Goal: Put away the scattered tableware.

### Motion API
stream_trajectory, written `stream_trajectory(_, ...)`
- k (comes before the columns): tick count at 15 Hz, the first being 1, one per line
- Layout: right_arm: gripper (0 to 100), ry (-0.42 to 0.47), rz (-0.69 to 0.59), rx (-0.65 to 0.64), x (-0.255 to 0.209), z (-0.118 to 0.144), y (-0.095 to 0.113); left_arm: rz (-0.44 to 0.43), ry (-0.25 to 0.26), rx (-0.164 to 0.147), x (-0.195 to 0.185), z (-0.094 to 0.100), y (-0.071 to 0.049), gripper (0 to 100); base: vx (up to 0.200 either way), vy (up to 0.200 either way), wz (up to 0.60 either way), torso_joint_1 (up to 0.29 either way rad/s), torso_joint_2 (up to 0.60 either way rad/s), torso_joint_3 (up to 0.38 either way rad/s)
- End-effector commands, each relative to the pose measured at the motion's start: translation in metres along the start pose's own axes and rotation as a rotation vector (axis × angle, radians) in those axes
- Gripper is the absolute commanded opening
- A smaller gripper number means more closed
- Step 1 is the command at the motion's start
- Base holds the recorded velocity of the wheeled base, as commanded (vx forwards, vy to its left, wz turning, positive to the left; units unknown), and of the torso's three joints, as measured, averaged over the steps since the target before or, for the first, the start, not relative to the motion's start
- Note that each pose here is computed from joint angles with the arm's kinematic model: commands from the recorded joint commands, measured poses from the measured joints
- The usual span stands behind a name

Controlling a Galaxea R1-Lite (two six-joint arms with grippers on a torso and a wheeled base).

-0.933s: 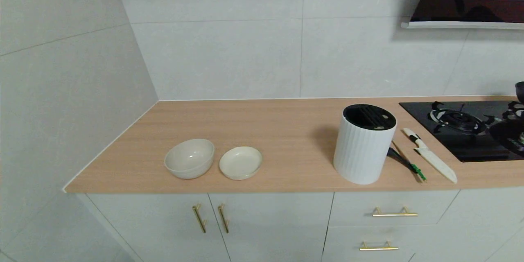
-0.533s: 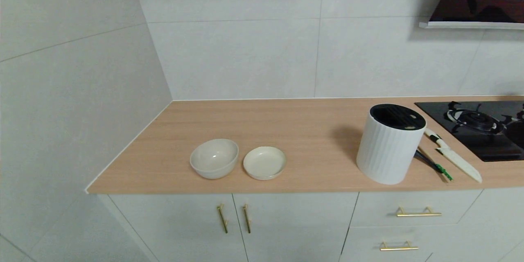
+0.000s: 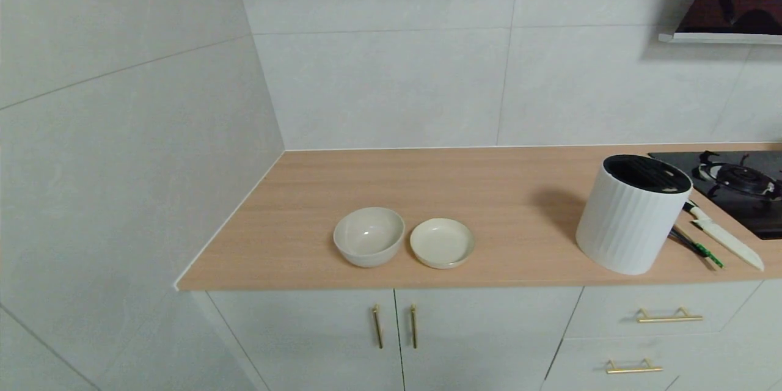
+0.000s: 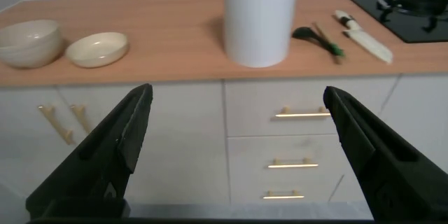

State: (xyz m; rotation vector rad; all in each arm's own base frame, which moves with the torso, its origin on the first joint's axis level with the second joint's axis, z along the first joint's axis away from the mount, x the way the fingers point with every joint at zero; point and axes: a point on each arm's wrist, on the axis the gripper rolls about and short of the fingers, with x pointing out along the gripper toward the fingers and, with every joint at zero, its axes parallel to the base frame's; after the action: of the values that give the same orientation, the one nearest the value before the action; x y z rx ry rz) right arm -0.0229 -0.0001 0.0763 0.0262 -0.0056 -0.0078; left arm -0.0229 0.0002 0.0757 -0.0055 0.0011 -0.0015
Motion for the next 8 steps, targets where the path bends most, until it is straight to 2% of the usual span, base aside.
stream_trajectory(1, 100, 0.001, 0.000, 0.000, 0.0001, 0.0001, 0.0000, 0.000, 0.000, -0.001, 0.0000, -0.0001, 0.0000, 100, 0.000, 0.200, 0.00, 0.002, 0.00, -0.002)
stream_trajectory(3, 100, 0.001, 0.000, 0.000, 0.0001, 0.0001, 0.0000, 0.000, 0.000, -0.001, 0.0000, -0.0001, 0.0000, 100, 0.000, 0.200, 0.00, 0.005, 0.00, 0.000)
stream_trajectory(8, 100, -0.001, 0.000, 0.000, 0.0000, 0.0000, 0.0000, 0.000, 0.000, -0.001, 0.0000, -0.0001, 0.0000, 100, 0.000, 0.000, 0.00, 0.000, 0.00, 0.000)
